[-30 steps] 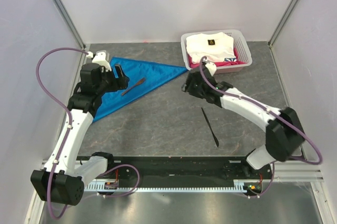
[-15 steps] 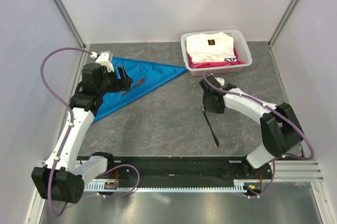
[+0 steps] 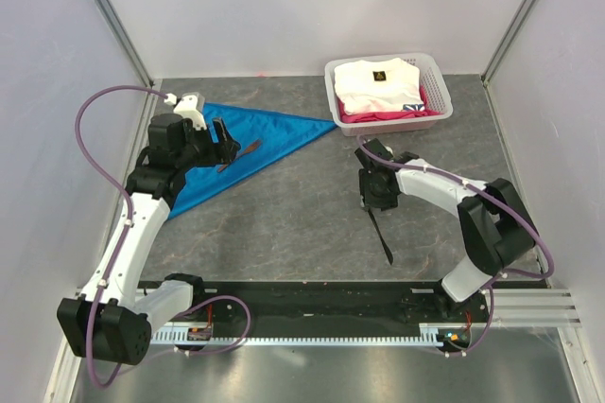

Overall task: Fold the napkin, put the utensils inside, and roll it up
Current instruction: Grab a utensil with the right arm

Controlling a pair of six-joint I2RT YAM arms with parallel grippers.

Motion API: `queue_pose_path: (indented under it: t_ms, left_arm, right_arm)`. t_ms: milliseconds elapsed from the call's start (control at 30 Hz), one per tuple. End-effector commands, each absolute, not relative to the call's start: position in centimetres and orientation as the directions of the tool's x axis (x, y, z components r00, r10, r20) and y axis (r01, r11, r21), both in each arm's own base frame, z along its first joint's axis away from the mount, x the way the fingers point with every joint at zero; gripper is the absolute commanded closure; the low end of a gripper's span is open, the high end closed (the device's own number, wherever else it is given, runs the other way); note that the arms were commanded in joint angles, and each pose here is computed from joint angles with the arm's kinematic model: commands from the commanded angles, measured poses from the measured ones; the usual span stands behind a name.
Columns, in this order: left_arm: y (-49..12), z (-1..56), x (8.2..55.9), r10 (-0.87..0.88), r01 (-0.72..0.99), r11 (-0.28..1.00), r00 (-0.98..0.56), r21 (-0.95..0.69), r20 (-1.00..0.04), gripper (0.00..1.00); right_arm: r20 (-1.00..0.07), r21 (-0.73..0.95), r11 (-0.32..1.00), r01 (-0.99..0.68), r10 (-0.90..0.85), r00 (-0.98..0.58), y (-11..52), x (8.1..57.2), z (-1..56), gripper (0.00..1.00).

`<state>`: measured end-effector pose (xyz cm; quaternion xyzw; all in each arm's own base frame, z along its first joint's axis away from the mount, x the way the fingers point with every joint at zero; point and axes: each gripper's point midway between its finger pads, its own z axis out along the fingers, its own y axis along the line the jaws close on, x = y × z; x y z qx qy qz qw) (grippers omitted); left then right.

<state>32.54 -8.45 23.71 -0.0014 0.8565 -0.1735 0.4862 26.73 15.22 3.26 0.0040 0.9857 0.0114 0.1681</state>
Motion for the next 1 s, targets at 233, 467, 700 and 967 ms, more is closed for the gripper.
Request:
queue_pose_path:
  t_ms: [233,467,700,967]
  left_arm:
    - [-9.0,24.5,33.0,-0.146,0.221,0.932,-0.496,-0.287,-0.856,0.21]
    - [-9.1,24.6,32.9,-0.147,0.225,0.930,-0.496,-0.291,-0.856,0.21]
    - [-9.3,24.9,32.8,-0.151,0.233,0.926,-0.493,-0.297,-0.857,0.21]
    - [-9.4,25.0,32.7,-0.154,0.236,0.924,-0.493,-0.302,-0.856,0.21]
  right_arm:
    - [-0.316,0.021,0.999,-0.027,-0.019,-0.949,15.8,27.0,2.0,0.52]
    - [-0.303,-0.036,0.997,-0.064,-0.072,-0.950,16.3,26.5,0.8,0.60]
    - [-0.292,-0.068,0.995,-0.067,-0.084,-0.953,17.9,26.2,-0.1,0.93]
    - [-0.344,0.053,0.994,-0.092,-0.068,-0.937,24.6,28.4,1.6,1.00]
